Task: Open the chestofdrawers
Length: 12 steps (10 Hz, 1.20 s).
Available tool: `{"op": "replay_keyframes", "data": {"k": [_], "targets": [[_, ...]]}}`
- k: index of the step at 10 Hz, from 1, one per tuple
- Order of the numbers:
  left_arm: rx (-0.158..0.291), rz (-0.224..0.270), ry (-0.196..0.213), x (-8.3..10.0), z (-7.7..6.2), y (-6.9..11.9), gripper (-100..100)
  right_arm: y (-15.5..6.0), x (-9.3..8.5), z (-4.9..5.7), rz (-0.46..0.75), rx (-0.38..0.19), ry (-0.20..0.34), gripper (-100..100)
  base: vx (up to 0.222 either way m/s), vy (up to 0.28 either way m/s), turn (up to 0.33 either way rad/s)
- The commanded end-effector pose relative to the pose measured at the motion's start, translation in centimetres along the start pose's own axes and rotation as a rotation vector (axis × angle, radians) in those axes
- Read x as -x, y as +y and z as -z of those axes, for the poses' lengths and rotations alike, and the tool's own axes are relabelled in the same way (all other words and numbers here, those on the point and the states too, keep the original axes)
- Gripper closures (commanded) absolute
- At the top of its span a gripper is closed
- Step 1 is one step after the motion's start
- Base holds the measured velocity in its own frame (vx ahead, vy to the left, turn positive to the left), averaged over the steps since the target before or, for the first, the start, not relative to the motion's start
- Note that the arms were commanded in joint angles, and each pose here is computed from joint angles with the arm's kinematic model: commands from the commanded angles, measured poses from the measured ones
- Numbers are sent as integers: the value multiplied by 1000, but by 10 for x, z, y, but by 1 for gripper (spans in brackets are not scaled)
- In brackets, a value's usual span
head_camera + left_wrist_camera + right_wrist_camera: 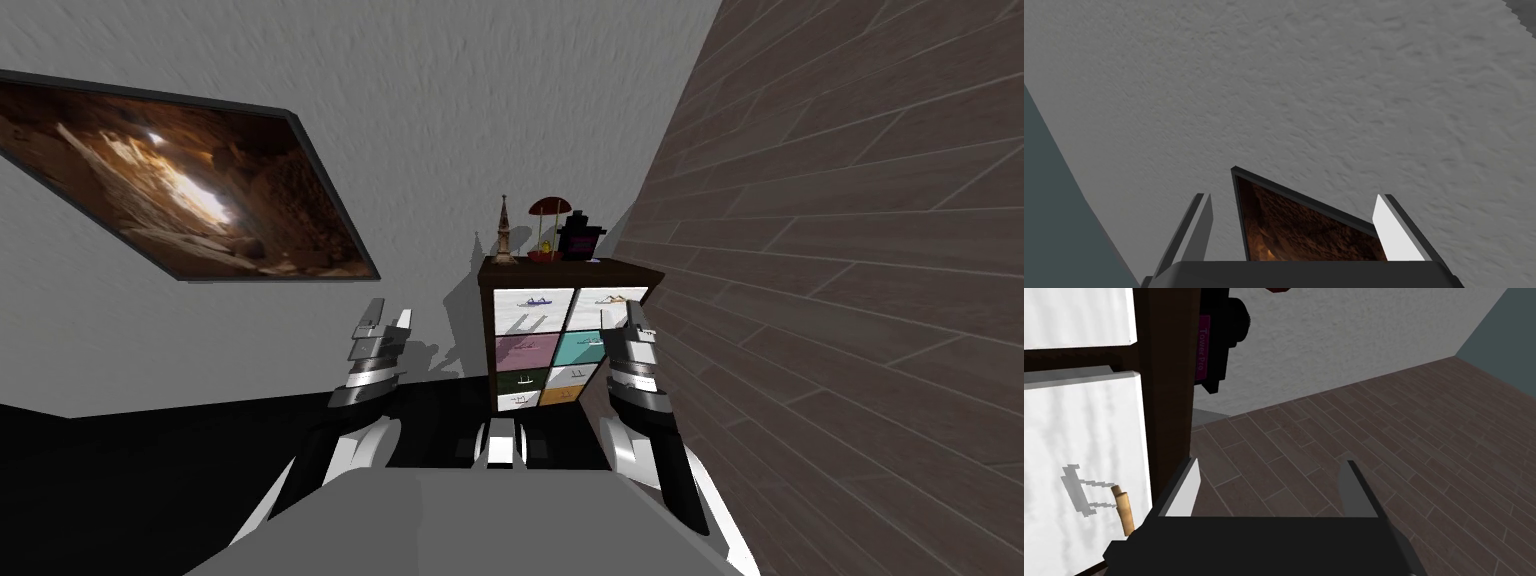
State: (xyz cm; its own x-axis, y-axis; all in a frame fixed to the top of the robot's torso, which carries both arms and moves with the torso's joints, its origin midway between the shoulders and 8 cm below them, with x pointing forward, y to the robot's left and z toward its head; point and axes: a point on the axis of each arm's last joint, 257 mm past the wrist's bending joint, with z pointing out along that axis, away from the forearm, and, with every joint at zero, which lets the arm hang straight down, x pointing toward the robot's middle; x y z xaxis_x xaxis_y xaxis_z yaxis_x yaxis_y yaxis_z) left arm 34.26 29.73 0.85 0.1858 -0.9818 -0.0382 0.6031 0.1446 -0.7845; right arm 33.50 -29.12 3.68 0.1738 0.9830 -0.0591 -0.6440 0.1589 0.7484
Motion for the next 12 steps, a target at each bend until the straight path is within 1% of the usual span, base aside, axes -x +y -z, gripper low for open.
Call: {"op": "replay_keyframes", "data": {"k": [1,4,7,9,10,12], "targets": [[1,0,0,0,0,0,0,-2,-8,0,80,-4,71,-100,2,25,-17],[1,0,0,0,0,0,0,-8,-15,0,240,-5,160,-100,0,43,-30],[1,0,0,0,0,0,0,-15,-18,1,453,1,239,-100,4,64,-49],[1,0,0,0,0,0,0,-20,-16,2,604,8,282,-100,6,80,-63],[1,0,0,0,0,0,0,-21,-17,2,617,9,287,-100,4,59,-25],[1,0,0,0,0,0,0,-27,-14,2,780,20,327,-100,4,52,-55]]}}
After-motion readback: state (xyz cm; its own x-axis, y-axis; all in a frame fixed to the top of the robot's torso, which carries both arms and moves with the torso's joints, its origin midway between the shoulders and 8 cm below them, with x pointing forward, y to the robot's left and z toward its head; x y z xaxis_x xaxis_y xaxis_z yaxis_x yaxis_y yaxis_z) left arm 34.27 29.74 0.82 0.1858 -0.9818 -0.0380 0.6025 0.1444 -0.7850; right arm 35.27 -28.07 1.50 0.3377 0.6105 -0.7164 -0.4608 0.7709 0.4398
